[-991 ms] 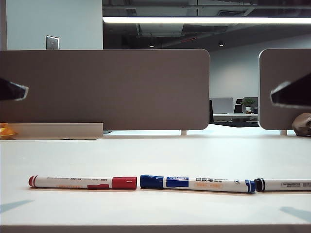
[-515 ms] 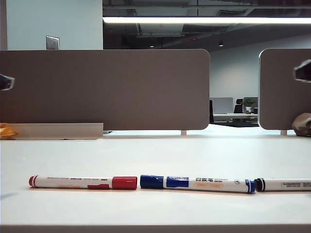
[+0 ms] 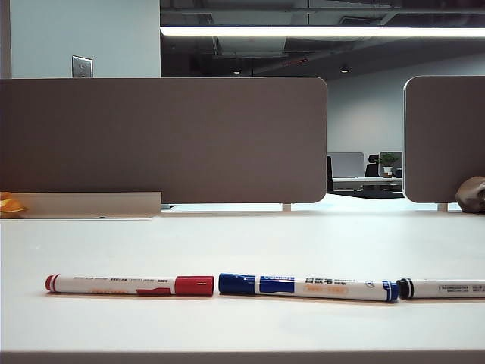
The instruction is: Pick up the markers one by one and line them up horizontally in a straight line on the table.
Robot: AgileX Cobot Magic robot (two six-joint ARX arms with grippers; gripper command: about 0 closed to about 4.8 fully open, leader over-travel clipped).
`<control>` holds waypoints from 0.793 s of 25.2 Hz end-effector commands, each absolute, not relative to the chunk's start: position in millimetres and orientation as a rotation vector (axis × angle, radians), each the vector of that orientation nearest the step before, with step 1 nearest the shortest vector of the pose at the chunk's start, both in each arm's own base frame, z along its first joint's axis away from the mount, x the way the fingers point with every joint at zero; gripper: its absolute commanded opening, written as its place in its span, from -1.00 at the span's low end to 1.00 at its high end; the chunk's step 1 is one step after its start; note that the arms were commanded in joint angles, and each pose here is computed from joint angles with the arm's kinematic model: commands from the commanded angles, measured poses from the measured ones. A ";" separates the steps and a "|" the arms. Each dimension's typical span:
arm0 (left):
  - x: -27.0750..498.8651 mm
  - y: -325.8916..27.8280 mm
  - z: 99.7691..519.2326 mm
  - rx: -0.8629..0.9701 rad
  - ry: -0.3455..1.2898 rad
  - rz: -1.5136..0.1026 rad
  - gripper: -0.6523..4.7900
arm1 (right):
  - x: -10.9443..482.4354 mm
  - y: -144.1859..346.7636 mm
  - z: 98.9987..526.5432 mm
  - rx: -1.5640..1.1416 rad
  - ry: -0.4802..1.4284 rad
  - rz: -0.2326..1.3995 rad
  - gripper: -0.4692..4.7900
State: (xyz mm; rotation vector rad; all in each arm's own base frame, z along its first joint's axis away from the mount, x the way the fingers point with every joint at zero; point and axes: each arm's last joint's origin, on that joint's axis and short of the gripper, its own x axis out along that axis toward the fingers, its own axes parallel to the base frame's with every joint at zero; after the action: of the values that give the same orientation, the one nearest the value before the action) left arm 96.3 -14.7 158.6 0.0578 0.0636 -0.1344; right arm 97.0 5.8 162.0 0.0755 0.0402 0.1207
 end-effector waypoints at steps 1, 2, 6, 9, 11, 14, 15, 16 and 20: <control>96.6 -12.5 159.9 0.056 0.054 -0.114 -0.78 | 97.6 2.6 161.1 0.079 0.031 0.085 -0.82; 96.6 -12.4 159.9 0.056 0.054 -0.113 -0.78 | 97.6 2.3 161.1 0.080 0.031 0.081 -0.82; 96.6 -12.3 159.9 0.056 0.054 -0.113 -0.78 | 97.6 2.0 161.1 0.080 0.031 0.076 -0.82; 96.7 -12.2 159.9 0.056 0.054 -0.111 -0.78 | 97.6 1.9 161.1 0.080 0.031 0.075 -0.82; 96.7 -12.2 159.9 0.056 0.054 -0.111 -0.78 | 97.6 1.9 161.1 0.080 0.031 0.075 -0.82; 96.7 -12.2 159.9 0.056 0.054 -0.111 -0.78 | 97.6 1.9 161.1 0.080 0.031 0.076 -0.82; 96.6 -12.2 159.9 0.056 0.054 -0.111 -0.78 | 97.6 2.1 161.1 0.080 0.031 0.077 -0.82; 96.6 -12.2 159.9 0.056 0.054 -0.111 -0.78 | 97.6 2.1 161.1 0.080 0.031 0.077 -0.82; 96.6 -12.2 159.9 0.056 0.054 -0.111 -0.78 | 97.6 3.5 161.1 0.079 0.031 0.091 -0.82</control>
State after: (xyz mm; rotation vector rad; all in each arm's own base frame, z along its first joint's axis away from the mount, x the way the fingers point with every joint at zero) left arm 96.6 -12.2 158.7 0.0569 0.0636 -0.1085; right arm 97.1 2.8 162.0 0.0759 0.0388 0.0845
